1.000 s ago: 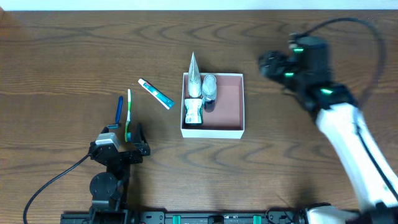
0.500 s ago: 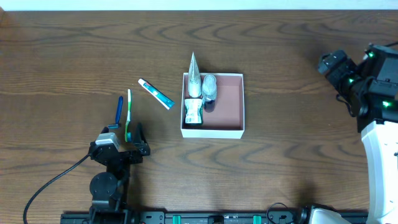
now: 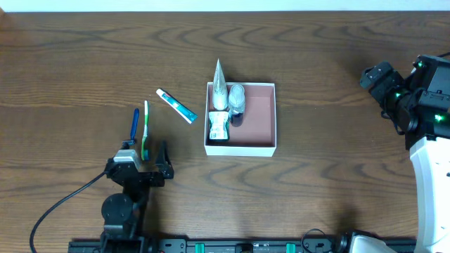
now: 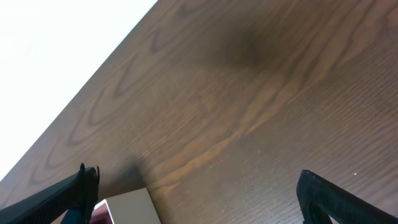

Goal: Pack container
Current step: 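Reach the left gripper to the Colgate toothpaste tube and grasp it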

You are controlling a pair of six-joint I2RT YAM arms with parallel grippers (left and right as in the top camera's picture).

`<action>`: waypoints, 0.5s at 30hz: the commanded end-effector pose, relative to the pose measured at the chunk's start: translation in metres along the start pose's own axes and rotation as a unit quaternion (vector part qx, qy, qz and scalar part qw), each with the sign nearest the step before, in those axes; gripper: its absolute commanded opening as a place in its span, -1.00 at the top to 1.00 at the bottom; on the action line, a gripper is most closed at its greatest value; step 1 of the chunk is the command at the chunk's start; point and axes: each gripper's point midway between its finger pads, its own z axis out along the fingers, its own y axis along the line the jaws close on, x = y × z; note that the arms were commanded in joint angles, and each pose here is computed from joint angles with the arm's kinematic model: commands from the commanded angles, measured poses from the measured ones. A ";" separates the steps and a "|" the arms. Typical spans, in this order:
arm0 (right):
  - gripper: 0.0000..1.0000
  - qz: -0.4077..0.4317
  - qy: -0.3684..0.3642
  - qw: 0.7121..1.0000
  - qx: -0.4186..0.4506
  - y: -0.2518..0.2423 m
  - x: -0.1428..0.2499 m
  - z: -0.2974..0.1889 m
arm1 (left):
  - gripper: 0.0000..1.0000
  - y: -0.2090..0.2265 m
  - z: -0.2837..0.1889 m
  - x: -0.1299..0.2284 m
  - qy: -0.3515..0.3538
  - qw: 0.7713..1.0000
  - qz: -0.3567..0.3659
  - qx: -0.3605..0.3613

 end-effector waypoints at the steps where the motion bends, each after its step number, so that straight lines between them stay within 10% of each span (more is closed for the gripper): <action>1: -0.99 -0.002 -0.008 1.000 0.002 -0.001 -0.004 -0.003 | -0.96 -0.005 -0.007 -0.027 0.021 1.000 -0.006 -0.009; 15: -0.98 -0.002 -0.008 1.000 0.002 -0.001 -0.004 -0.003 | -0.96 -0.005 0.080 -0.051 0.298 0.952 0.028 -0.072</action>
